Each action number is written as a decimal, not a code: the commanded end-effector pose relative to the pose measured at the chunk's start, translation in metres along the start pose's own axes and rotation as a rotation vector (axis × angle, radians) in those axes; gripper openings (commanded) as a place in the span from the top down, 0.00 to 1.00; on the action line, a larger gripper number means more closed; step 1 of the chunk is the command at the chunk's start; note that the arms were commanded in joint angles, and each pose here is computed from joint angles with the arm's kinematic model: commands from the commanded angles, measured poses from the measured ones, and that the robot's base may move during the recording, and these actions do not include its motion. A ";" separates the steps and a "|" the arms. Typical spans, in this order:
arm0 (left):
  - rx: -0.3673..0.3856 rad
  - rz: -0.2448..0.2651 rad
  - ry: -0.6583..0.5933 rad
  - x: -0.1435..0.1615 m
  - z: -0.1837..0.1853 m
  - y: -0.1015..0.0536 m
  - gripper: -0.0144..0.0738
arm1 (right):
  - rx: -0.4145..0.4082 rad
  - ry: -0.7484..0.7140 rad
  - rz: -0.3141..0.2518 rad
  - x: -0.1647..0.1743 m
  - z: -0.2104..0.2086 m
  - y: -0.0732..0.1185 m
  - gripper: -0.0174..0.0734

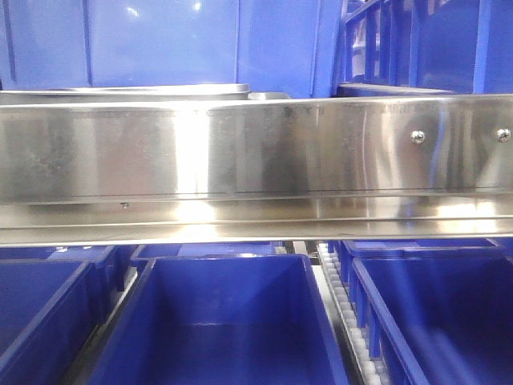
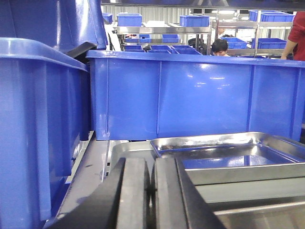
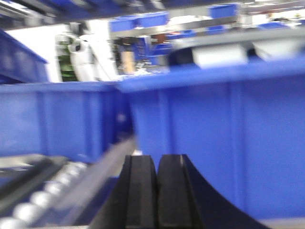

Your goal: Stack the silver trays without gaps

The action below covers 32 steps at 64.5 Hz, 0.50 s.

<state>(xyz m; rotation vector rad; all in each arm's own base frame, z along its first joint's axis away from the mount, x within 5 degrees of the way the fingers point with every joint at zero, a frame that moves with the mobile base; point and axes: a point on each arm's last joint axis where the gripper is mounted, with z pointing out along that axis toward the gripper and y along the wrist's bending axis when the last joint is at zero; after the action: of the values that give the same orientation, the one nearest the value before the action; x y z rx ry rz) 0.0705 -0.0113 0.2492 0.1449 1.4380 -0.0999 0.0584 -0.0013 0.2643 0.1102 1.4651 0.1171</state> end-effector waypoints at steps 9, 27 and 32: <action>-0.002 0.006 -0.016 -0.001 0.000 0.000 0.83 | 0.024 0.041 -0.023 0.035 -0.004 -0.006 0.89; -0.002 0.006 -0.020 -0.001 0.000 0.000 0.83 | 0.001 0.069 -0.100 0.054 -0.003 -0.007 0.89; -0.002 0.006 -0.022 -0.002 0.000 0.000 0.83 | -0.007 0.061 -0.135 0.053 -0.003 -0.006 0.89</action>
<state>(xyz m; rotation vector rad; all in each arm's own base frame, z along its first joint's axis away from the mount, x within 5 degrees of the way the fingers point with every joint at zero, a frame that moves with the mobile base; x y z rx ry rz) 0.0705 -0.0113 0.2492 0.1449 1.4380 -0.0999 0.0614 -0.0006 0.2083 0.0538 1.5570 0.0480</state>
